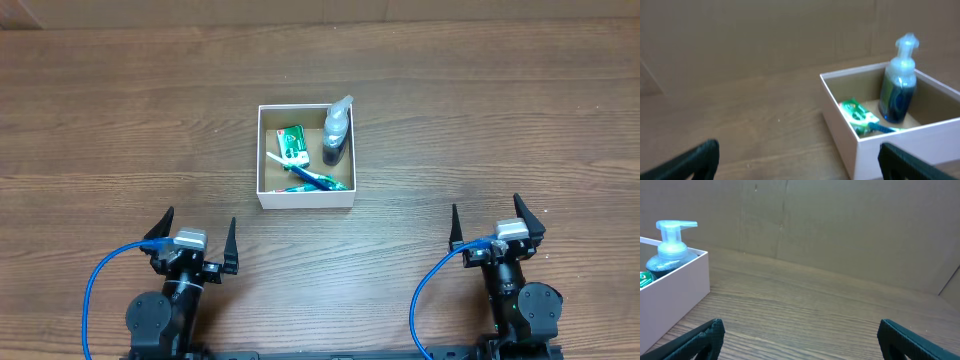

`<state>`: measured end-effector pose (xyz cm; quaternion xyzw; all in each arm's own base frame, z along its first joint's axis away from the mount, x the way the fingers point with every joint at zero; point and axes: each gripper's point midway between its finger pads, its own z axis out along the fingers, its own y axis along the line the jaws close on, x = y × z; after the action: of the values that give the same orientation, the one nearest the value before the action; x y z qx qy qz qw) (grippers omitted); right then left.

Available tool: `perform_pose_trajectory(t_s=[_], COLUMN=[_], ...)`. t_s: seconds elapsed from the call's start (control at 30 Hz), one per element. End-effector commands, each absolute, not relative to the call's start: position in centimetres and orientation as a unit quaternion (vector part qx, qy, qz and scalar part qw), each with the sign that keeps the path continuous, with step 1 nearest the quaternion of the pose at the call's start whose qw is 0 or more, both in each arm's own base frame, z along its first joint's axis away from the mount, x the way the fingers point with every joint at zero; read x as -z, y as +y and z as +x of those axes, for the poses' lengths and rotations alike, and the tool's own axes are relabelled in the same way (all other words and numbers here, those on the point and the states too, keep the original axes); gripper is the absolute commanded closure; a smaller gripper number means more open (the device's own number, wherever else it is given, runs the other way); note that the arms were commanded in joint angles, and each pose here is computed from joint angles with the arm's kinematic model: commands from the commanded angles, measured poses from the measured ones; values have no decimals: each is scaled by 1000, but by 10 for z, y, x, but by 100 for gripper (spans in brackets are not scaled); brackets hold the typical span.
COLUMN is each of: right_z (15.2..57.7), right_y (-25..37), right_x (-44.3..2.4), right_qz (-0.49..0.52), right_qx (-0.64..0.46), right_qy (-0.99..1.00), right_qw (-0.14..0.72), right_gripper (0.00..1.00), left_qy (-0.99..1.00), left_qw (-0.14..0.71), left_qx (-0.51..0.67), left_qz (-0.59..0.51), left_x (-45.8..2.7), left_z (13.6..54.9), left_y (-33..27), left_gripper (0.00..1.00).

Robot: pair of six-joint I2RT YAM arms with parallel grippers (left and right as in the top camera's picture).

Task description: Pack container

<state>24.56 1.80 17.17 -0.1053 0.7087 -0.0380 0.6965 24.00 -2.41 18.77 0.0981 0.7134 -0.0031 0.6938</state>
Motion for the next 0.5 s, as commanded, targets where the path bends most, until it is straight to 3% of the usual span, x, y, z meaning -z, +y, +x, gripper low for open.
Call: perform_pose_trajectory(t_s=[0.0, 0.1, 0.47], right_z=[246, 246, 246], right_y=[19, 19, 19], right_x=[-170, -170, -170], right_qz=[-107, -107, -107], right_qx=[39, 39, 39], right_qy=[707, 707, 707], right_qw=[698, 698, 698], right_gripper=[0, 0, 0], left_qy=[687, 717, 716], left_qw=[712, 682, 682], left_qx=[-41, -35, -35], left_qz=[142, 143, 144], left_x=[-179, -158, -158], left_z=[245, 244, 245], left_y=[-25, -25, -25], left_gripper=[0, 0, 0])
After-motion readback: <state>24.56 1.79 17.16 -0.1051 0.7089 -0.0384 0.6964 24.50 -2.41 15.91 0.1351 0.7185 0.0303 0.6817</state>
